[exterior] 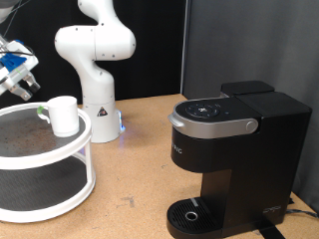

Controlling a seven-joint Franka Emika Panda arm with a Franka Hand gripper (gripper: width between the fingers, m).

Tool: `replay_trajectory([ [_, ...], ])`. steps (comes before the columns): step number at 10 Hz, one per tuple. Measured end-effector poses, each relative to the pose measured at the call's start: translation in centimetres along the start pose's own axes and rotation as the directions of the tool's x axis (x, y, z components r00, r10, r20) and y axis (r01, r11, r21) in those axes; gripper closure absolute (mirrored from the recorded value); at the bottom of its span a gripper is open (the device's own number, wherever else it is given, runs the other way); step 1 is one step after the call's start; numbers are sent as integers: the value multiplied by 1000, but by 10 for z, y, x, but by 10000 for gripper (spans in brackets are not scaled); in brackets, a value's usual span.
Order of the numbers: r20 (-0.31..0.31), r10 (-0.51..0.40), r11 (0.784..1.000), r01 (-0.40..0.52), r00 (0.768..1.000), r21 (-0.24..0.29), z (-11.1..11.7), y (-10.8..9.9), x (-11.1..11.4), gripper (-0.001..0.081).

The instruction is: Make a cup of coffee with the keurig machine

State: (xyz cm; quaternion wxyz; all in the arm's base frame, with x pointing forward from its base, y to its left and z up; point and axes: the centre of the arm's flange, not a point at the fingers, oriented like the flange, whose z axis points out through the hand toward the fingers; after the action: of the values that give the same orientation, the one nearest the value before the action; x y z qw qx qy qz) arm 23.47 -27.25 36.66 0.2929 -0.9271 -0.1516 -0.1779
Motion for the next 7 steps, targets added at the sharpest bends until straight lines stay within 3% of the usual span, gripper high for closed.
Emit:
replay_trajectory([
  [1, -2, -2, 1000, 2, 1000, -5, 4, 2, -2, 525],
  [2, -5, -5, 1000, 5, 1000, -10, 9, 3, -4, 348],
  [3, -15, -11, 1000, 10, 1000, -20, 14, 4, -5, 348],
  [4, -19, -17, 1000, 17, 1000, -25, 19, 4, -8, 166],
  [5, -20, -25, 999, 24, 1000, -29, 24, 5, -11, 54],
  [7, -18, -35, 999, 35, 999, -32, 34, 5, -17, 9],
])
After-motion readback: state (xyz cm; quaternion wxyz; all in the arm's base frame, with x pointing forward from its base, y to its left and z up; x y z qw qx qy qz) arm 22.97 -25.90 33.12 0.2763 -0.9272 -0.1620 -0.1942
